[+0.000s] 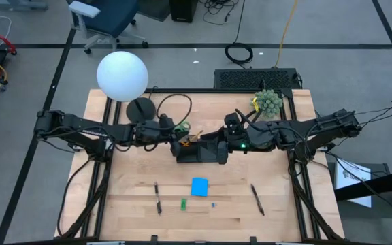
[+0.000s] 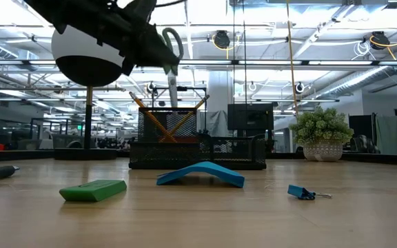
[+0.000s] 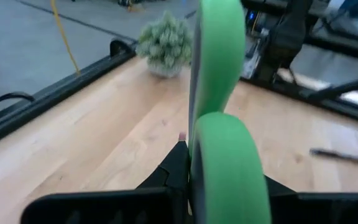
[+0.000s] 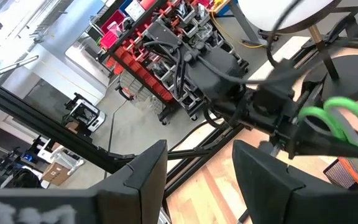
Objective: Pick and place office supplies into organizer
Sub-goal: Put the green scissor into the black desk organizer, then put the left black pen into the black desk organizer
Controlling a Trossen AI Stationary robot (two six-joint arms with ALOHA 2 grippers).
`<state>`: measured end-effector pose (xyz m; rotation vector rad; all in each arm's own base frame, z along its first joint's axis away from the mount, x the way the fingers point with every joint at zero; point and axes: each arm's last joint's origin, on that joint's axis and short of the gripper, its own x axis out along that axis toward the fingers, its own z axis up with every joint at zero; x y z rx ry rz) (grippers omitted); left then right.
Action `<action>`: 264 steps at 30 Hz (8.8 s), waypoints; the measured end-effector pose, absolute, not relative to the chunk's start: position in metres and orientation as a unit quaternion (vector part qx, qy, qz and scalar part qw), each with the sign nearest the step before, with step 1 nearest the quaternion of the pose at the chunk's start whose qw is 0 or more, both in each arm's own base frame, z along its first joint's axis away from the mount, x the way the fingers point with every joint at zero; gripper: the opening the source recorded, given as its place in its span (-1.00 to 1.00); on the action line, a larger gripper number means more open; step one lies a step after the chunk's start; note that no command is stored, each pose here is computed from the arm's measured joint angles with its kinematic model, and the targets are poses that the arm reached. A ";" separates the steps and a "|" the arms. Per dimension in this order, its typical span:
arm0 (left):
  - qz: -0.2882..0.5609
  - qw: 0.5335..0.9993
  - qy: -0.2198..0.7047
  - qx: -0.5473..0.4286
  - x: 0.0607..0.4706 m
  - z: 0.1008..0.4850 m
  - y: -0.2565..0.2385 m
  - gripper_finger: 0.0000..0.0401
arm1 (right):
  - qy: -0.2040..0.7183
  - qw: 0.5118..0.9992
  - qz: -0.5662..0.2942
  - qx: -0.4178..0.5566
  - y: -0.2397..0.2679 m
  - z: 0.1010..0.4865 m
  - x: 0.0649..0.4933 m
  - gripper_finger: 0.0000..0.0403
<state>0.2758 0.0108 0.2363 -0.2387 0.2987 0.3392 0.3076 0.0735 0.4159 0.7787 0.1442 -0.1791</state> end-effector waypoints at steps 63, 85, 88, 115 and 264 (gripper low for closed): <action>-0.178 0.950 -0.051 -0.249 0.202 0.338 -0.044 0.01 | 0.022 0.929 -0.145 0.340 0.066 0.420 0.309 -0.15; -0.112 0.983 0.138 -0.044 0.178 0.389 -0.058 0.01 | 0.037 0.942 -0.141 0.303 0.066 0.419 0.310 -0.15; -0.112 0.978 0.173 0.001 0.183 0.400 -0.060 0.01 | 0.037 0.942 -0.141 0.303 0.066 0.419 0.310 -0.15; -0.213 0.854 0.382 0.283 0.222 0.364 -0.101 0.01 | 0.037 0.942 -0.141 0.303 0.066 0.418 0.310 -0.15; -0.489 0.617 0.462 0.408 0.266 0.139 -0.150 0.01 | 0.037 0.942 -0.141 0.302 0.066 0.418 0.310 -0.15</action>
